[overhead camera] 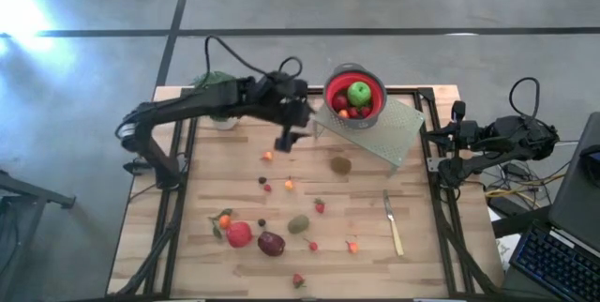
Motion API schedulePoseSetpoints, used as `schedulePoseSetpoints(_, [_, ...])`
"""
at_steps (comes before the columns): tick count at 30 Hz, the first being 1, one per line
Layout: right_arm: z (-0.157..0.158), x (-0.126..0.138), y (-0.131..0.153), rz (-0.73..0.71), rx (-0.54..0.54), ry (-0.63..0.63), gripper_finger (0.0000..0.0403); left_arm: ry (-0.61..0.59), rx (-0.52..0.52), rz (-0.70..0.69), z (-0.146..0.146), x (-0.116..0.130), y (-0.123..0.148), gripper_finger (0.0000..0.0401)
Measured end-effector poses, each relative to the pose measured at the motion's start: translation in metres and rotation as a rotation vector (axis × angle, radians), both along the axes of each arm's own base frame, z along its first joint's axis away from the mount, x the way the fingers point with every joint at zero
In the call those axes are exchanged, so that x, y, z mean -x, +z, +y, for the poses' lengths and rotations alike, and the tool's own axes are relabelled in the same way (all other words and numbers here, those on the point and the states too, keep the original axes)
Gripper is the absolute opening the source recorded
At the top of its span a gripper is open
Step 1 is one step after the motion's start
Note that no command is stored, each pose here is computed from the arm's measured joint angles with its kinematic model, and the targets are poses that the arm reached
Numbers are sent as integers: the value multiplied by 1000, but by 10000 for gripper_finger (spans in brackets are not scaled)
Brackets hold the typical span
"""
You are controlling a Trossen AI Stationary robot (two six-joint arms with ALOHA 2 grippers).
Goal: Pick & Place Fruit
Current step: Put the green kiwi into the red strainer bowl
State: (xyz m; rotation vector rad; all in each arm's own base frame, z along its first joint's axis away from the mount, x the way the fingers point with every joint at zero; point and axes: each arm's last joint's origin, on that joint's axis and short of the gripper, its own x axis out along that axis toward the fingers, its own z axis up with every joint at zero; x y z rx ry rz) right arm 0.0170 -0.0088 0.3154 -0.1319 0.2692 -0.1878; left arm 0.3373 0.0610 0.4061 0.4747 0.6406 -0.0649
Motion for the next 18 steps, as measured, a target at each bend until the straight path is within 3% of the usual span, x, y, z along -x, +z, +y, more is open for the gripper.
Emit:
schedulePoseSetpoints(11, [0, 0, 0, 0, 0, 0, 8, -25, 223, 223, -74, 41, 3, 287])
schedulePoseSetpoints(18, [0, 0, 0, 0, 0, 0, 8, -14, 207, 334, -122, 55, -4, 287])
